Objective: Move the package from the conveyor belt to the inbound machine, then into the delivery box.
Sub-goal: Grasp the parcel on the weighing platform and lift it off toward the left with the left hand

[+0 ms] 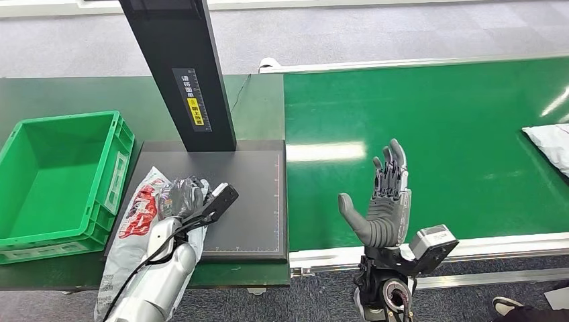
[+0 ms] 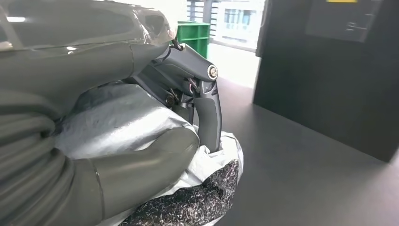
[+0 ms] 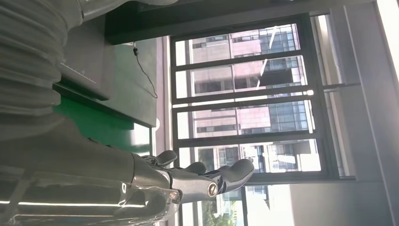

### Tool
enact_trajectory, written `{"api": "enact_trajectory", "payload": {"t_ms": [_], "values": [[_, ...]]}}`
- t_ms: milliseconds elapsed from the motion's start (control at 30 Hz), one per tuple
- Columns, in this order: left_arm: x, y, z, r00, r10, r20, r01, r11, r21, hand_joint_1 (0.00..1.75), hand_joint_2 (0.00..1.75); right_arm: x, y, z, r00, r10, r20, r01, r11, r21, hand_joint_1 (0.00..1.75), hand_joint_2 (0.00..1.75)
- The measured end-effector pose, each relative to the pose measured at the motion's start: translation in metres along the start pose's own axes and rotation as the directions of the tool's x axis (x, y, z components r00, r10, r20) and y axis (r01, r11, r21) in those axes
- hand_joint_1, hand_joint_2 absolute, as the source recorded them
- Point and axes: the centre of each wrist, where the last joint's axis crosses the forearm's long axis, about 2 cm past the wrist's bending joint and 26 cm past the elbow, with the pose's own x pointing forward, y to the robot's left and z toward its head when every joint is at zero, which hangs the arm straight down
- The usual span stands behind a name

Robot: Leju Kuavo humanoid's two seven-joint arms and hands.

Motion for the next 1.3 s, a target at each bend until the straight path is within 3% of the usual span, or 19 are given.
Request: {"api": "enact_trajectory", "payload": {"t_ms": [167, 333, 400, 733, 833, 1100, 1300], "values": [[-0.006, 0.002, 0.006, 0.994, 0.085, 0.063, -0.095, 0.979, 0.179, 1.75, 1.75, 0.0, 0.0, 0.0, 1.0, 0.001, -0.005, -0.001, 1.0, 0.001, 0.0, 1.75], [0.0, 0.022, 0.019, 0.955, 0.16, 0.25, -0.258, 0.863, 0.435, 1.75, 1.75, 0.0, 0.002, 0.0, 1.0, 0.005, -0.01, -0.005, 1.0, -0.01, 0.0, 1.75], [0.002, 0.032, 0.022, 0.945, 0.161, 0.284, -0.288, 0.822, 0.491, 1.75, 1.75, -0.001, 0.002, 0.0, 1.0, 0.005, -0.011, -0.005, 1.0, -0.013, 0.0, 1.75], [0.002, 0.055, 0.031, 0.943, 0.165, 0.29, -0.312, 0.741, 0.595, 1.75, 1.75, -0.001, 0.004, -0.001, 1.0, 0.002, -0.012, -0.002, 1.0, -0.014, 0.0, 1.75], [0.0, 0.059, 0.034, 0.926, 0.153, 0.344, -0.346, 0.707, 0.616, 1.75, 1.75, -0.001, 0.004, 0.0, 1.0, 0.001, -0.013, -0.001, 1.0, -0.016, 0.0, 1.75], [0.001, 0.115, 0.058, 0.839, 0.098, 0.536, -0.525, 0.407, 0.747, 1.75, 1.75, -0.004, 0.003, 0.002, 1.0, 0.005, -0.02, -0.005, 0.999, -0.036, 0.0, 1.75], [0.01, 0.165, 0.065, 0.811, 0.02, 0.585, -0.572, 0.24, 0.784, 1.75, 1.75, -0.006, 0.001, 0.004, 1.0, 0.01, -0.029, -0.012, 0.999, -0.041, 0.0, 1.75]]}}
